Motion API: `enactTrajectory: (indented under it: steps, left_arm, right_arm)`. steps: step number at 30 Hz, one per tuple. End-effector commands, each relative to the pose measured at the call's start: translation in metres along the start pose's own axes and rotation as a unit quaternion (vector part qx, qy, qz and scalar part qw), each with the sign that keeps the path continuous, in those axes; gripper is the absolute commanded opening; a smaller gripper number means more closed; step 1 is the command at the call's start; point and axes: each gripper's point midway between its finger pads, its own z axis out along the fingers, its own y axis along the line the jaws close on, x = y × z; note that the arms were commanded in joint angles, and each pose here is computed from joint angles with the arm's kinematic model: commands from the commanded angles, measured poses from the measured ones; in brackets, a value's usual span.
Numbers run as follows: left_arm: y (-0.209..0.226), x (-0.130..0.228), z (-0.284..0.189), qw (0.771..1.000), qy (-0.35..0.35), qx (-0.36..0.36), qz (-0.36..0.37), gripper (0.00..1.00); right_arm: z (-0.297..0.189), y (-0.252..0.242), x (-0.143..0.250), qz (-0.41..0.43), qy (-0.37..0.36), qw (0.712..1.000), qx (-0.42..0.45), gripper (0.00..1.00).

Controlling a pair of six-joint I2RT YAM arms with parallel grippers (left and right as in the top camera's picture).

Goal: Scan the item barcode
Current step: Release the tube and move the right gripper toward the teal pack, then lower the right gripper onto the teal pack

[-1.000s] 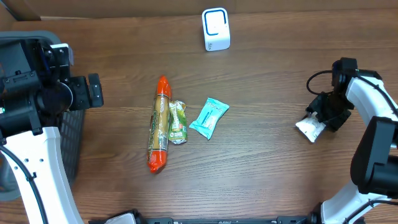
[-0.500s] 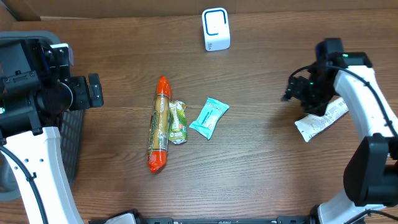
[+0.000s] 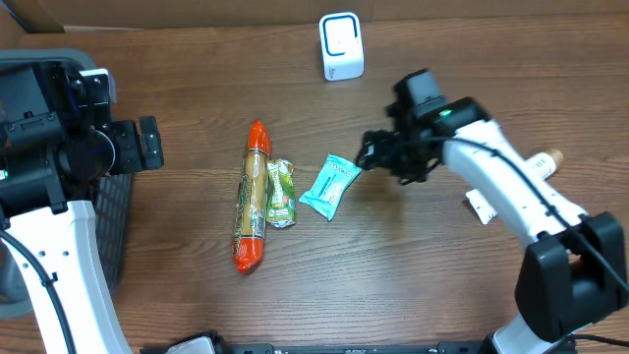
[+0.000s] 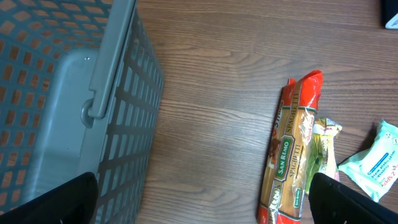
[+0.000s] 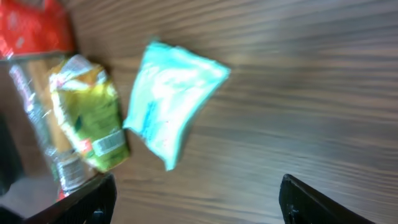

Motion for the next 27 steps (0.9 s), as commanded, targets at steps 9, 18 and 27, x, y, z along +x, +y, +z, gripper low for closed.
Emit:
enactTrajectory:
  steps: [9, 18, 27]
  left_arm:
    - [0.001, -0.003, -0.002, 1.000, -0.005, -0.003, 0.009, 0.99]
    - [0.001, -0.003, -0.002, 1.000, -0.005, -0.003, 0.009, 0.99]
    - [0.001, -0.003, -0.002, 1.000, -0.005, -0.003, 0.009, 1.00]
  right_arm:
    - [0.017, 0.055, 0.015, -0.019, -0.013, 0.999, -0.031, 0.86]
    - [0.013, 0.078, -0.010, -0.066, -0.038, 0.996, -0.041, 0.95]
    - [0.062, 0.049, -0.035, -0.187, 0.027, 0.977, 0.098, 1.00]
